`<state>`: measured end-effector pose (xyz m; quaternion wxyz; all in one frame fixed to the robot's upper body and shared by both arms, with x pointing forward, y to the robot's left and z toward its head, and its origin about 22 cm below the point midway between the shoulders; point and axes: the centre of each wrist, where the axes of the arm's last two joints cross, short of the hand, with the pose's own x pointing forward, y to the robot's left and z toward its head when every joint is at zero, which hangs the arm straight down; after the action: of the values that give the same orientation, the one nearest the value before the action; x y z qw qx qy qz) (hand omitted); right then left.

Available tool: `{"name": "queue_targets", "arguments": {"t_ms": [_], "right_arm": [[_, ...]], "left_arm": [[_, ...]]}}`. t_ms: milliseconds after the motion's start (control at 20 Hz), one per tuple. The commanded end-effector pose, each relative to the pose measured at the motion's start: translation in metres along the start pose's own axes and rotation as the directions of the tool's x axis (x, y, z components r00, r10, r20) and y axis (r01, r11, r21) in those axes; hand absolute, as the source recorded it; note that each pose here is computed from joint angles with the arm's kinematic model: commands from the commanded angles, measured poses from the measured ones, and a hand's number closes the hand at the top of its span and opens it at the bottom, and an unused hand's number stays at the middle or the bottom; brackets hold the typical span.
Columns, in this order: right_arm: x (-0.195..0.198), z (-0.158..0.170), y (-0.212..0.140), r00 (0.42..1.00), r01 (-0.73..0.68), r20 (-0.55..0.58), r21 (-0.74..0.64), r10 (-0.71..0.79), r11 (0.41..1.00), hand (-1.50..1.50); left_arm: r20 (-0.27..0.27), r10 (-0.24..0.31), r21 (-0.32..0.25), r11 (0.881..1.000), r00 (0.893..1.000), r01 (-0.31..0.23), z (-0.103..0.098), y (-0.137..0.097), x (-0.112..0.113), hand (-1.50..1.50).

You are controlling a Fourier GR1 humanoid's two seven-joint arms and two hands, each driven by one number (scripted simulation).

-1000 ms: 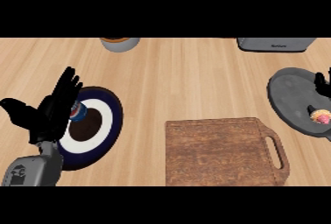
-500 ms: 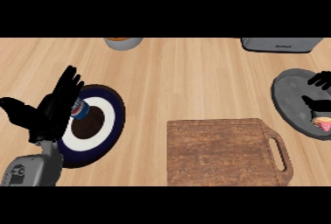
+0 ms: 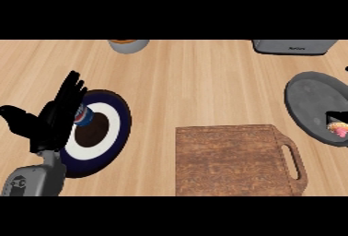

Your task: Pick the cupcake from the cutting board and place it in the pan

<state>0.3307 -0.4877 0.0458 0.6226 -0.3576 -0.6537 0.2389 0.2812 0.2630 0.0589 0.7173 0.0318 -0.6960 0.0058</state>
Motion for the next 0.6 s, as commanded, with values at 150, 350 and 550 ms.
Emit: {"name": "queue_targets", "arguments": {"t_ms": [150, 350, 550], "right_arm": [[-0.026, 0.027, -0.038, 0.939, 0.343, 0.004, -0.084, -0.344, 0.936, -1.5], [-0.051, 0.066, -0.084, 0.89, 0.457, 0.037, -0.076, -0.455, 0.886, -1.5], [-0.063, 0.091, -0.109, 0.821, 0.569, 0.09, -0.043, -0.564, 0.821, -1.5]], "left_arm": [[-0.021, -0.007, 0.013, 1.0, 1.0, 0.007, 0.004, -0.009, -0.006, 0.0], [0.015, 0.002, 0.022, 1.0, 1.0, -0.003, 0.0, -0.002, 0.008, 0.0], [-0.017, 0.004, 0.029, 1.0, 1.0, -0.004, 0.001, 0.014, 0.002, 0.0]]}}
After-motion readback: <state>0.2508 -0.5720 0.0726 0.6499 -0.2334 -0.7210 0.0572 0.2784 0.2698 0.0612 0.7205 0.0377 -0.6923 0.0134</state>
